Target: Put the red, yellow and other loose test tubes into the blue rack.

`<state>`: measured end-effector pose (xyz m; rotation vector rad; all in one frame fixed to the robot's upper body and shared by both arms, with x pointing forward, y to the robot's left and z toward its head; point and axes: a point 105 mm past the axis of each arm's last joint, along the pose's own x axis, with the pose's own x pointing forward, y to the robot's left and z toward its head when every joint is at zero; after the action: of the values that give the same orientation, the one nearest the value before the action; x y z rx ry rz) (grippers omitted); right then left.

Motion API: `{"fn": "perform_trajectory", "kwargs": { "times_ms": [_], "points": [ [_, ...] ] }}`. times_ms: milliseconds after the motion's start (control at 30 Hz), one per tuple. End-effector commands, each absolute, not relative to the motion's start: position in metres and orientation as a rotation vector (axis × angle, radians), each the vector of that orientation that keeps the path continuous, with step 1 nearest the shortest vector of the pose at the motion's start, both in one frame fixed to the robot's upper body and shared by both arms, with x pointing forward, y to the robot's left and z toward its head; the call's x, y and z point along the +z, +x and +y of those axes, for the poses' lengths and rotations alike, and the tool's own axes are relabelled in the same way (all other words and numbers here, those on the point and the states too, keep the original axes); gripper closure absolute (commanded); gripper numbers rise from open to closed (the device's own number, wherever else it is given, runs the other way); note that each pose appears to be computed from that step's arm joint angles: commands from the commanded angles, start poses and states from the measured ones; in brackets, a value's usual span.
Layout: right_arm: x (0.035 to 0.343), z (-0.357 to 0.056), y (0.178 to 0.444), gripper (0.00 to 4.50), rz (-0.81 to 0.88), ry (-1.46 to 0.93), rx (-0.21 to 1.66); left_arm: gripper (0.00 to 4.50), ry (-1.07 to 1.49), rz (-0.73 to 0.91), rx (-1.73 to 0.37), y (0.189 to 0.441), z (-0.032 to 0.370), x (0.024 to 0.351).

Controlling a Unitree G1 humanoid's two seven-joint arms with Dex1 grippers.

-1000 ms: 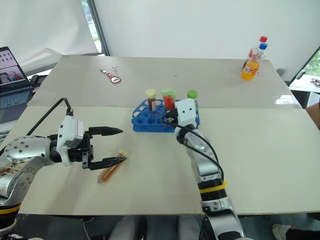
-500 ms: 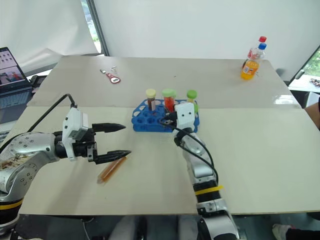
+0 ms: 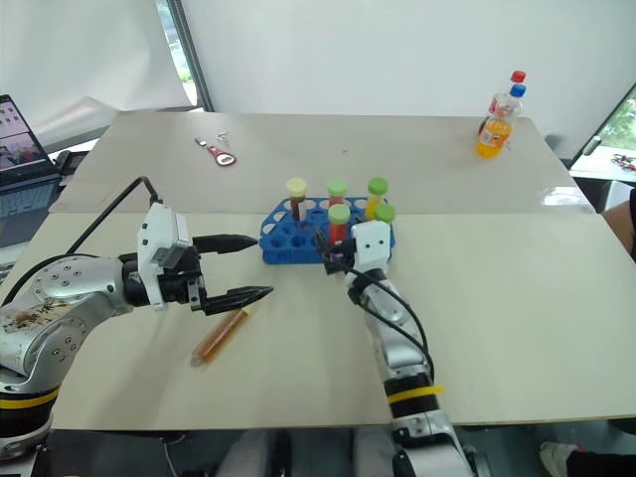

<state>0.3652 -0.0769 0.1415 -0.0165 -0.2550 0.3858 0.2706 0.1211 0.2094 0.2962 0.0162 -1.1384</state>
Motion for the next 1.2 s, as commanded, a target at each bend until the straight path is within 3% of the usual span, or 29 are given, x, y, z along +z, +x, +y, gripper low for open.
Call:
{"fn": "perform_trajectory", "kwargs": {
  "times_ms": [33,267,567,767,1200],
  "points": [
    [0.159,-0.078,0.345,0.04,-0.303,-0.072,0.465,0.0,0.351,0.042,-1.109,0.275,0.126,0.218],
    [0.168,-0.091,0.306,0.04,-0.206,-0.178,0.743,0.0,0.551,0.213,-0.999,0.286,0.148,0.221],
    [0.221,-0.117,0.251,0.04,-0.012,-0.37,1.338,0.0,0.58,0.596,-0.947,0.265,0.175,0.214],
    [0.232,-0.123,0.236,0.04,0.081,-0.42,1.457,0.0,0.566,0.752,-0.903,0.254,0.171,0.182],
    [0.221,-0.12,0.223,0.04,0.125,-0.435,1.507,0.0,0.497,0.816,-0.748,0.27,0.158,0.129]
  ]
}}
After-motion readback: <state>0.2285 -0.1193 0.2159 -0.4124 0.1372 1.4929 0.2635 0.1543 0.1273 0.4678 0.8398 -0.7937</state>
